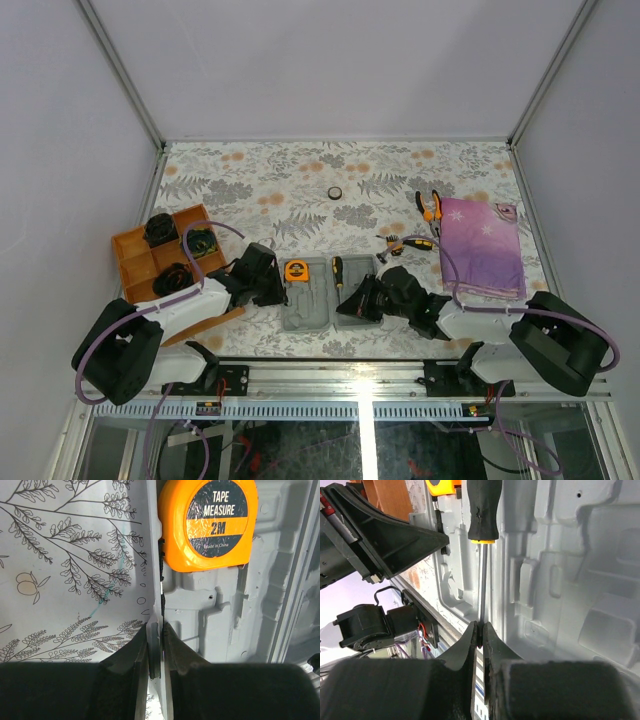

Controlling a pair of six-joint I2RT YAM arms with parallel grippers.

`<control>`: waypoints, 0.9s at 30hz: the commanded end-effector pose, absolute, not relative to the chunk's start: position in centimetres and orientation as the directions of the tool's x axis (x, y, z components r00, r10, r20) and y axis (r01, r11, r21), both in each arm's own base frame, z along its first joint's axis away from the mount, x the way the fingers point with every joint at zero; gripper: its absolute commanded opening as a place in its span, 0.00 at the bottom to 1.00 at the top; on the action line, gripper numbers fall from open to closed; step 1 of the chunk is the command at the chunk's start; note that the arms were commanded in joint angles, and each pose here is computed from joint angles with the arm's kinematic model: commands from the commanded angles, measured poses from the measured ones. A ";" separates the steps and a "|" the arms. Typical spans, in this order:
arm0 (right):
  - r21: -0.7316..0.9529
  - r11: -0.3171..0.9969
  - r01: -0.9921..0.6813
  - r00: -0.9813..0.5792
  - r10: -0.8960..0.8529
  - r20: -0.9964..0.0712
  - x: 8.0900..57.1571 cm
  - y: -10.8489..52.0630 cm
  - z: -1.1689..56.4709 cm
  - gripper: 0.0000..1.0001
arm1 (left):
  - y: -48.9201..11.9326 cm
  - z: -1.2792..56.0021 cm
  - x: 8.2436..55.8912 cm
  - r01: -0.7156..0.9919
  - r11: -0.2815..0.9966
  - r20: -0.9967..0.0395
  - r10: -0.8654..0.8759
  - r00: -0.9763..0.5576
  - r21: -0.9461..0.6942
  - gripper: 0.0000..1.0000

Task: Sort the tools into containers
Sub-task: Place the screwdriver in the storage box.

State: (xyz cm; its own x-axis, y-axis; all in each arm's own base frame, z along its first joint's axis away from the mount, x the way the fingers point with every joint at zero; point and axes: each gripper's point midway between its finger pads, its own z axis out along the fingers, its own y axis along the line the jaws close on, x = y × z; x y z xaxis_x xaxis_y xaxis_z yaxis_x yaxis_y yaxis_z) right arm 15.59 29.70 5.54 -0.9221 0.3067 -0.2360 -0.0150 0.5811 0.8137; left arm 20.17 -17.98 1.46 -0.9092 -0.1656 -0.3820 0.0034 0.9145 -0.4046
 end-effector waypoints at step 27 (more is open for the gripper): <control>0.715 0.688 -0.127 -0.921 0.186 -0.343 16.3 29.7 6.5 0.50 | -17.9 1.6 19.6 0.013 0.912 -0.379 -0.157 -0.912 -0.409 0.12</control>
